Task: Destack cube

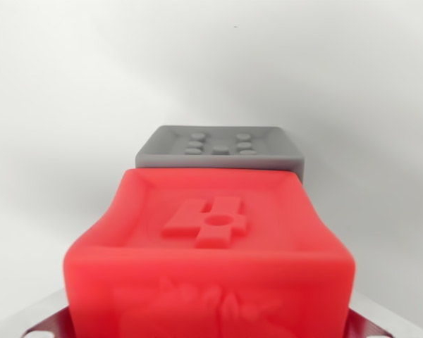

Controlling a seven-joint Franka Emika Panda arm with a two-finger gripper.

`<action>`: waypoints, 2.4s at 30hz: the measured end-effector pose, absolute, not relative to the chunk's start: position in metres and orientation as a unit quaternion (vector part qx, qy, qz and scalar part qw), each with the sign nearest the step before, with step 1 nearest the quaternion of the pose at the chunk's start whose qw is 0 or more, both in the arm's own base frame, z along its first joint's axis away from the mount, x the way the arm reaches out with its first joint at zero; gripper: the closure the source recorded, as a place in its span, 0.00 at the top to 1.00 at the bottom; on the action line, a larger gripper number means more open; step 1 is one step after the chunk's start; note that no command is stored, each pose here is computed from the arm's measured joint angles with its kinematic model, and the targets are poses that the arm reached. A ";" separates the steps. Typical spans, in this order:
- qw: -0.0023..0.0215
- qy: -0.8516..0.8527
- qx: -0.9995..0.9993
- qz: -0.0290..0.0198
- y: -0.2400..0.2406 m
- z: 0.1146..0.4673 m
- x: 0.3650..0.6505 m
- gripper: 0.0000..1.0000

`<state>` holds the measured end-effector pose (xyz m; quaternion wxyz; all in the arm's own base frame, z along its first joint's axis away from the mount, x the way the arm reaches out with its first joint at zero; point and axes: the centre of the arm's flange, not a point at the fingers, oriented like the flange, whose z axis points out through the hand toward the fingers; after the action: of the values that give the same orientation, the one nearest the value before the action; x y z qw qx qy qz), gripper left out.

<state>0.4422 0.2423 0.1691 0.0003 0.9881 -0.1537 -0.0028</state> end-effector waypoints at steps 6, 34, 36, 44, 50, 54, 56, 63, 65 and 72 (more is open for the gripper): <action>0.000 -0.154 0.988 -0.003 0.242 0.169 0.442 0.00; 0.000 -0.154 0.988 -0.001 0.243 0.195 0.443 0.00; 0.001 -0.154 0.988 -0.001 0.243 0.199 0.443 0.00; 0.001 -0.154 0.988 0.000 0.243 0.216 0.443 0.00; 0.000 -0.154 0.988 0.001 0.243 0.230 0.443 0.00; 0.000 -0.154 0.988 0.001 0.243 0.239 0.443 0.00; 0.000 -0.154 0.988 0.001 0.243 0.243 0.443 0.00; 0.000 -0.154 0.988 0.001 0.242 0.264 0.443 0.00; 0.000 -0.154 0.988 0.001 0.242 0.270 0.443 0.00; 0.000 -0.155 0.988 0.001 0.242 0.289 0.443 0.00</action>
<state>0.4428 0.2420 0.2887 0.0002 0.9879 -0.1549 0.0015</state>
